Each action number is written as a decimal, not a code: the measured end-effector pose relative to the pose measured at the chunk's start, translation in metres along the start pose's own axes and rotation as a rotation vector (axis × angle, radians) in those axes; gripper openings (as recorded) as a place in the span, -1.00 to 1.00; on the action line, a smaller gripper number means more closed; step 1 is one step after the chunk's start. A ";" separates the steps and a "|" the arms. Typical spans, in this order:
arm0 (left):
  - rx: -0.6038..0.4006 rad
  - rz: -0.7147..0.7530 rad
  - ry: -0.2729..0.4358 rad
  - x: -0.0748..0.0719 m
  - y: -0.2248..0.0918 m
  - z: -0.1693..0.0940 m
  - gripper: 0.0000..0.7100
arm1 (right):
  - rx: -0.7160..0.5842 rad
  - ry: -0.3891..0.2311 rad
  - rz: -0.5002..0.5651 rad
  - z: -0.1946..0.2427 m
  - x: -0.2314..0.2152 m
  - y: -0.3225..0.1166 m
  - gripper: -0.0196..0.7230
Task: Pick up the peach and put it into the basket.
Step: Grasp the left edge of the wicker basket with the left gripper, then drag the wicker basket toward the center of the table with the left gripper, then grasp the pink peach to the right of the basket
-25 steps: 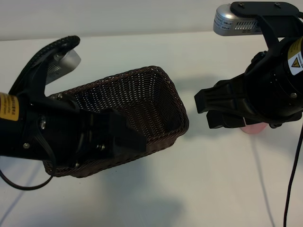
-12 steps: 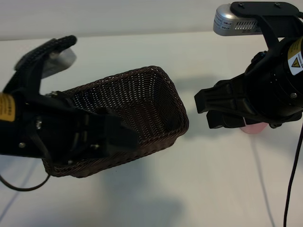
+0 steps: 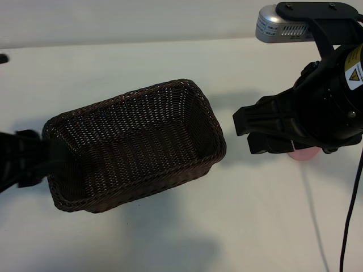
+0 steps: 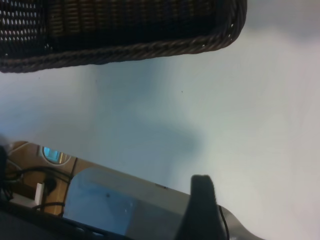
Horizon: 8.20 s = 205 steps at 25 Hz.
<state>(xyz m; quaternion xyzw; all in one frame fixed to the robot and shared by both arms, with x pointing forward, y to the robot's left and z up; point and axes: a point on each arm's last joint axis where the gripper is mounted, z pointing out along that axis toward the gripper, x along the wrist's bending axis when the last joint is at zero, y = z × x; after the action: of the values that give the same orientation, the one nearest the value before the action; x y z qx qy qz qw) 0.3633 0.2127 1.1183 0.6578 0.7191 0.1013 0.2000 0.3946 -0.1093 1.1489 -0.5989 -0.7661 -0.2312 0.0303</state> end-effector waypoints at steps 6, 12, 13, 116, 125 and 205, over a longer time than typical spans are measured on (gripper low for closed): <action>-0.065 -0.044 0.115 0.012 0.002 0.007 0.51 | 0.000 0.000 0.000 0.000 0.000 0.000 0.52; -0.066 -0.113 0.207 0.026 -0.002 0.025 0.56 | 0.000 0.000 0.000 0.000 0.000 0.000 0.52; -0.068 -0.129 0.208 0.028 -0.001 0.027 0.57 | 0.000 0.000 0.000 0.000 0.000 0.000 0.52; 0.291 -0.239 -0.293 0.079 0.067 0.203 -0.67 | 0.000 0.000 0.000 0.000 0.000 0.000 0.52; 0.242 -0.098 -0.175 0.066 0.119 0.172 -0.67 | 0.000 0.000 0.000 0.000 0.000 0.000 0.52; 0.126 0.102 -0.280 -0.011 0.122 0.056 0.55 | 0.002 0.003 0.001 0.000 0.000 0.000 0.52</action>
<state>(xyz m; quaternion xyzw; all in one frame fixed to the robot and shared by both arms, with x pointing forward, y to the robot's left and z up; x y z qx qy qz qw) 0.4977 0.2090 1.1195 0.7126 0.6546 -0.0270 0.2512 0.3943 -0.1091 1.1489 -0.5990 -0.7659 -0.2314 0.0322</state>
